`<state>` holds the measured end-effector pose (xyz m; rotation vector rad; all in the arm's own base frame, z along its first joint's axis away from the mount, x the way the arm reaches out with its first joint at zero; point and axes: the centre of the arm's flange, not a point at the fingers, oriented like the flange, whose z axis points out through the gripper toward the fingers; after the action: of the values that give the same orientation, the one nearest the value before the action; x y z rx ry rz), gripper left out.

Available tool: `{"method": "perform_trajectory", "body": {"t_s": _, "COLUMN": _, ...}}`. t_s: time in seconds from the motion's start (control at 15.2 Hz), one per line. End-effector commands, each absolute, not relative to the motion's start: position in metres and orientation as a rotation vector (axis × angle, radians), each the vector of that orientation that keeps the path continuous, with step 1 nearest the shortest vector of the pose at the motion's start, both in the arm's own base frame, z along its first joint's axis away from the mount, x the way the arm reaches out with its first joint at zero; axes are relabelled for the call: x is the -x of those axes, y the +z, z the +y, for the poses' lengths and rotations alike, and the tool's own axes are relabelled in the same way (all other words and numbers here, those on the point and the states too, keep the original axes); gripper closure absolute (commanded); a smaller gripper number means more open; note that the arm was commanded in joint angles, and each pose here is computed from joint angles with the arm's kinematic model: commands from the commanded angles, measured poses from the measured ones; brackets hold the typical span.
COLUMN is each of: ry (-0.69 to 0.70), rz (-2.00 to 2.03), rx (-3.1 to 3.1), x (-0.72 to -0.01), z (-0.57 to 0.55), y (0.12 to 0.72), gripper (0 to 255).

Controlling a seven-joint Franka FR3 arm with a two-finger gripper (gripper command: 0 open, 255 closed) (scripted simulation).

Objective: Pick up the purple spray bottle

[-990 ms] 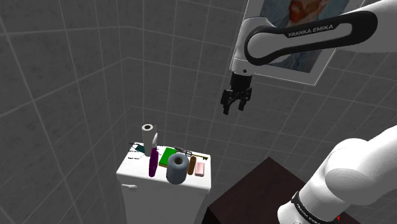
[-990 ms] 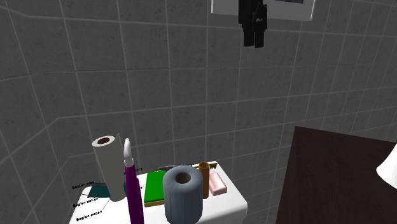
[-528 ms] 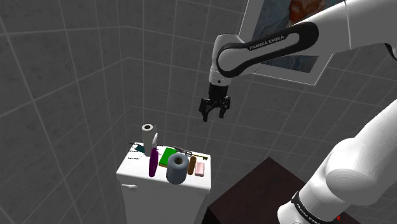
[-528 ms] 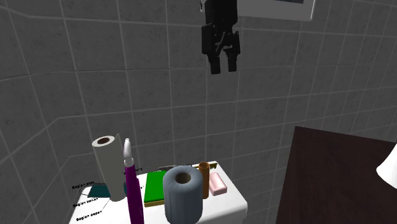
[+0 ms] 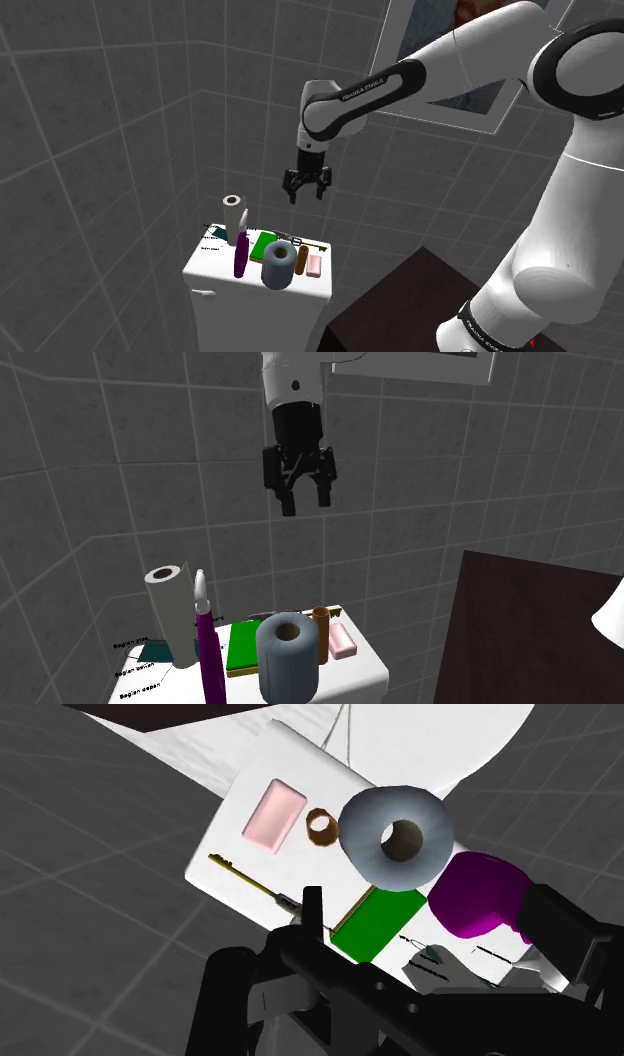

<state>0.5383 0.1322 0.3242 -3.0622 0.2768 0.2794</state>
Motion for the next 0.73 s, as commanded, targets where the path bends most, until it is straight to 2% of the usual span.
{"method": "perform_trajectory", "body": {"t_s": 0.0, "ry": 0.296, "rz": 0.298, "rx": 3.051, "x": -0.553, "z": 0.142, "y": 0.305, "gripper": 0}}
{"method": "perform_trajectory", "body": {"t_s": 0.66, "ry": 0.376, "rz": 0.395, "rx": 2.993, "x": -0.635, "z": 0.191, "y": 0.210, "gripper": 0}}
